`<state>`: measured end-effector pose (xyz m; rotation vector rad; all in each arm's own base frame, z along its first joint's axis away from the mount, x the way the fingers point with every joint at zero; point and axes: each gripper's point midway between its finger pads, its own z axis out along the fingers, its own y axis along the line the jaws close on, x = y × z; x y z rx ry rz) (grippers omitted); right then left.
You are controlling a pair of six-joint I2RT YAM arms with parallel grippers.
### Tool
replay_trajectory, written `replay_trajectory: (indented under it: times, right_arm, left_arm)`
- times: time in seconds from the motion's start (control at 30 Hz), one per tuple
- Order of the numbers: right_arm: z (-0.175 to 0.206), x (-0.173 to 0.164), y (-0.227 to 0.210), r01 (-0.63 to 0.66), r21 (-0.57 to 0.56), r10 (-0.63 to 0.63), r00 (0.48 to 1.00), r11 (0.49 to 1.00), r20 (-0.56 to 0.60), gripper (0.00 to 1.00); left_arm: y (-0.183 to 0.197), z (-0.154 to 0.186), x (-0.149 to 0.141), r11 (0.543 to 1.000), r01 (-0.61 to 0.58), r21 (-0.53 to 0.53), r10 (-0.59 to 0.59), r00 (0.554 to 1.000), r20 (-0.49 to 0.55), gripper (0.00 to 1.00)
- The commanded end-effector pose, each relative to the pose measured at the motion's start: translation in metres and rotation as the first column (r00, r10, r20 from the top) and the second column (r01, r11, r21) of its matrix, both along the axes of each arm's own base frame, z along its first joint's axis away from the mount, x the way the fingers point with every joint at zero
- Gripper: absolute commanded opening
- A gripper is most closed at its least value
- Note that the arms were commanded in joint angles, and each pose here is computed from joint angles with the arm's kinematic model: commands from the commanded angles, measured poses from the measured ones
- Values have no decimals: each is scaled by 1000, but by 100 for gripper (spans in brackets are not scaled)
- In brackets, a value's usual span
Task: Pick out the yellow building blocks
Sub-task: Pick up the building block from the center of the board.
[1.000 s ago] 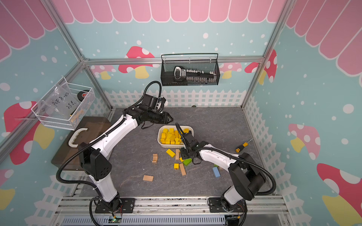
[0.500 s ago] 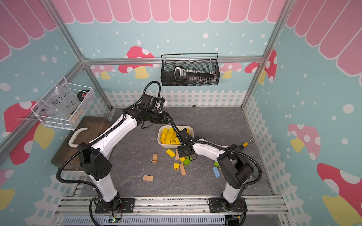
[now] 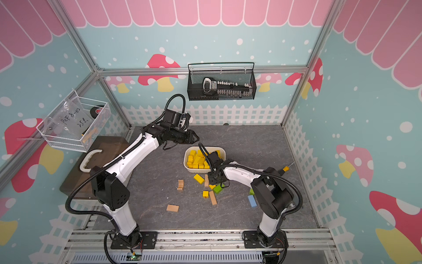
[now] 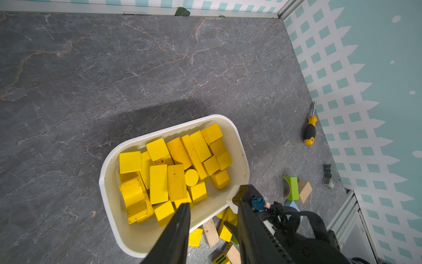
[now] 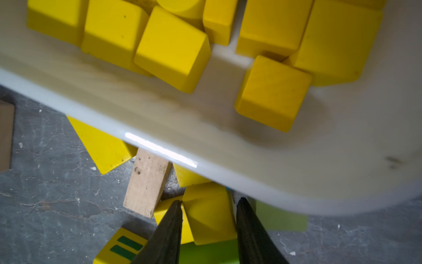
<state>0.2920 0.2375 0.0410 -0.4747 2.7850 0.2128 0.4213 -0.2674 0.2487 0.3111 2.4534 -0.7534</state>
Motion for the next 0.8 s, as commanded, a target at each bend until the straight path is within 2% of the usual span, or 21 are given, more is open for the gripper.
replay_trajectory:
  times: [0.0,0.23,0.37,0.5,0.77]
  right_arm:
    - [0,-1,2,-5,-10,5,1000,1000,-13,39]
    - [-3,-1,3,-9,-18,9,1000,1000,-29,36]
    - [-2,-1,3,-8,-17,8,1000,1000,-24,27]
    - [-1,-1,3,-10,-13,10,1000,1000,-22,24]
    - [24,-7,4,-34,65,31,998,997,49,24]
  left_arm:
    - [5,0,0,1000,2,27,-2,1000,10,39]
    - [7,-2,2,999,-4,33,4,1000,9,39]
    - [7,-2,2,1000,-3,30,3,1000,5,39]
    - [6,-4,2,1000,-3,30,3,1000,2,39]
    - [7,-8,4,999,-6,32,6,1000,-8,39]
